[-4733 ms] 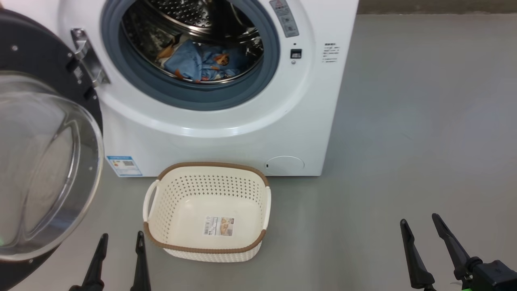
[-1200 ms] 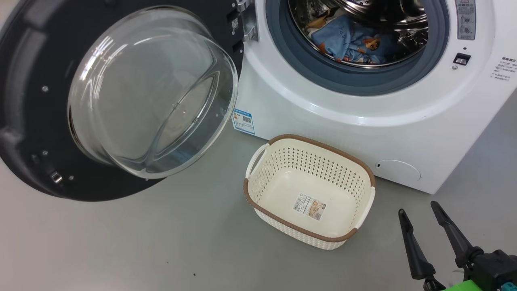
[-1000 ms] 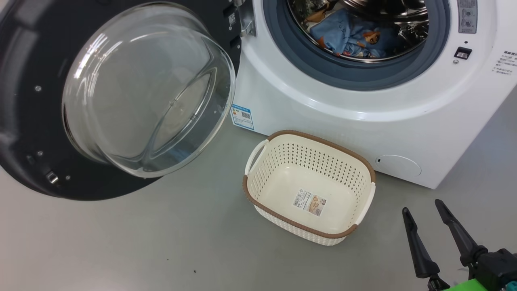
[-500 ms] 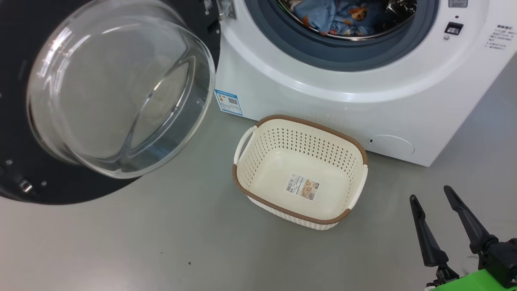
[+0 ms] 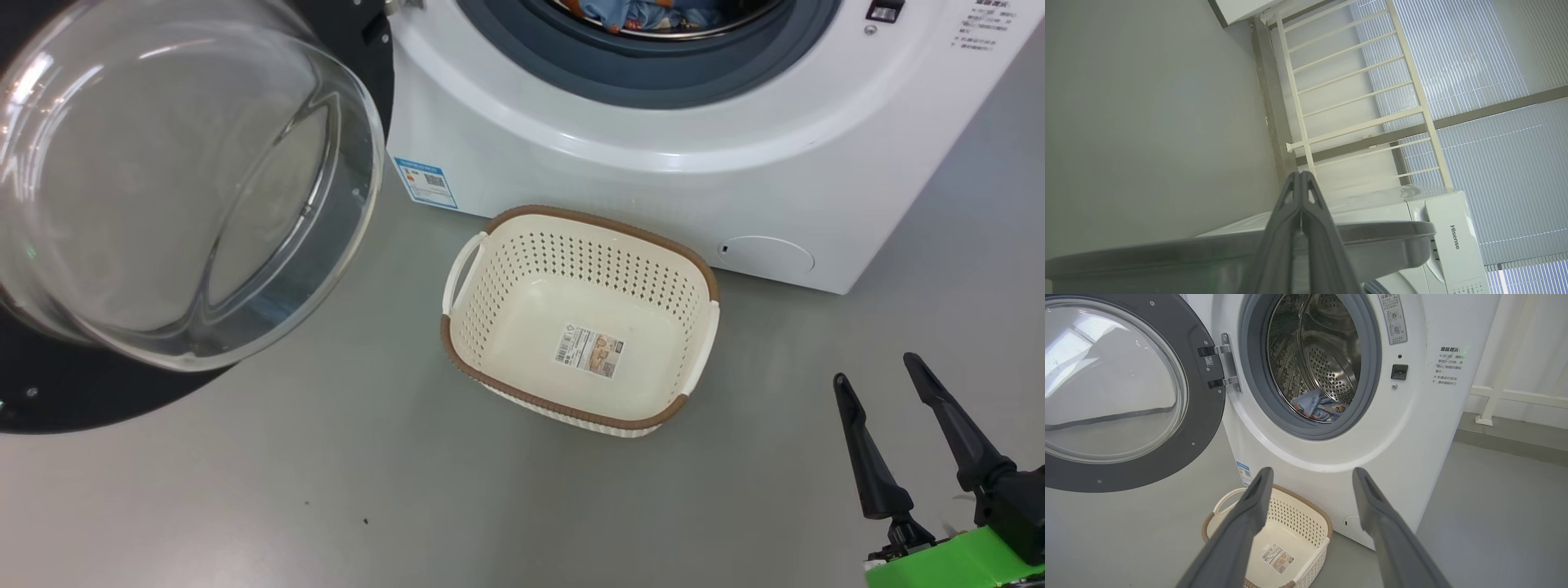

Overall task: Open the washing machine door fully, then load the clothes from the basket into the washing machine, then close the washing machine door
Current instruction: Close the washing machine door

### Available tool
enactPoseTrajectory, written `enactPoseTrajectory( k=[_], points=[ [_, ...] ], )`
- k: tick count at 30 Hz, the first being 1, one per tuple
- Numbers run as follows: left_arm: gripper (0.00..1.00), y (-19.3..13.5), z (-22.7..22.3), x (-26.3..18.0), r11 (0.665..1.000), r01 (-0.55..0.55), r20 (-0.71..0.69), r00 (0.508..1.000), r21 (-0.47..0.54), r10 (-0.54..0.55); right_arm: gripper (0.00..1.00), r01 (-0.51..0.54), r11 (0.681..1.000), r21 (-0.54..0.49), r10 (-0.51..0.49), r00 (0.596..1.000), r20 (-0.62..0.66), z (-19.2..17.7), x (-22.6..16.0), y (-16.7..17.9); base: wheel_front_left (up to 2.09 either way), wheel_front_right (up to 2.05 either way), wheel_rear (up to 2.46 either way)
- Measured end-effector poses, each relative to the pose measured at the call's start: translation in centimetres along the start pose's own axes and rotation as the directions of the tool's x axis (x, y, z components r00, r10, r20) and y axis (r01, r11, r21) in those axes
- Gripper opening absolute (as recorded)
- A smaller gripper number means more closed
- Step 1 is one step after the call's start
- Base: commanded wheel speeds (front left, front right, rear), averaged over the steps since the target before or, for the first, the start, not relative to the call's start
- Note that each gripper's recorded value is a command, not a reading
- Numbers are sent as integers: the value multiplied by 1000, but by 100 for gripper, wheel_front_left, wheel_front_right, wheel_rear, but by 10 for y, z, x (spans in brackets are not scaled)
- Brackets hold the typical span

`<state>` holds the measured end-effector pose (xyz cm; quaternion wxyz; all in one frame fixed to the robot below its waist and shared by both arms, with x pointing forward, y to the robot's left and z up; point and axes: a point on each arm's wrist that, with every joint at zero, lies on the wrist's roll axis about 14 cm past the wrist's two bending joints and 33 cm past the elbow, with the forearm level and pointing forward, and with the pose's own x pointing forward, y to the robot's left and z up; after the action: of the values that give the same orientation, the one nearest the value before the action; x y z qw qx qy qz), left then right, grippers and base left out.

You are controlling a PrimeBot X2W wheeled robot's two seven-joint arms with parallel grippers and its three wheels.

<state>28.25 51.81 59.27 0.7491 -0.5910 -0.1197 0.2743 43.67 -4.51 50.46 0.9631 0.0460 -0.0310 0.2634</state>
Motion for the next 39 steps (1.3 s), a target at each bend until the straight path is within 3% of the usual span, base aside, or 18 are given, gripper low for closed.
enactPoseTrajectory(
  k=[20,39],
  points=[
    [0,14,-38,20,993,-64,-133,988,101,78,100,35,999,7,-35,999,-14,-9,1,-15,0,0,0],
    [0,7,-66,-7,996,39,-323,946,78,-12,100,12,1000,11,-12,1000,0,-6,6,-8,0,0,0]
  ],
)
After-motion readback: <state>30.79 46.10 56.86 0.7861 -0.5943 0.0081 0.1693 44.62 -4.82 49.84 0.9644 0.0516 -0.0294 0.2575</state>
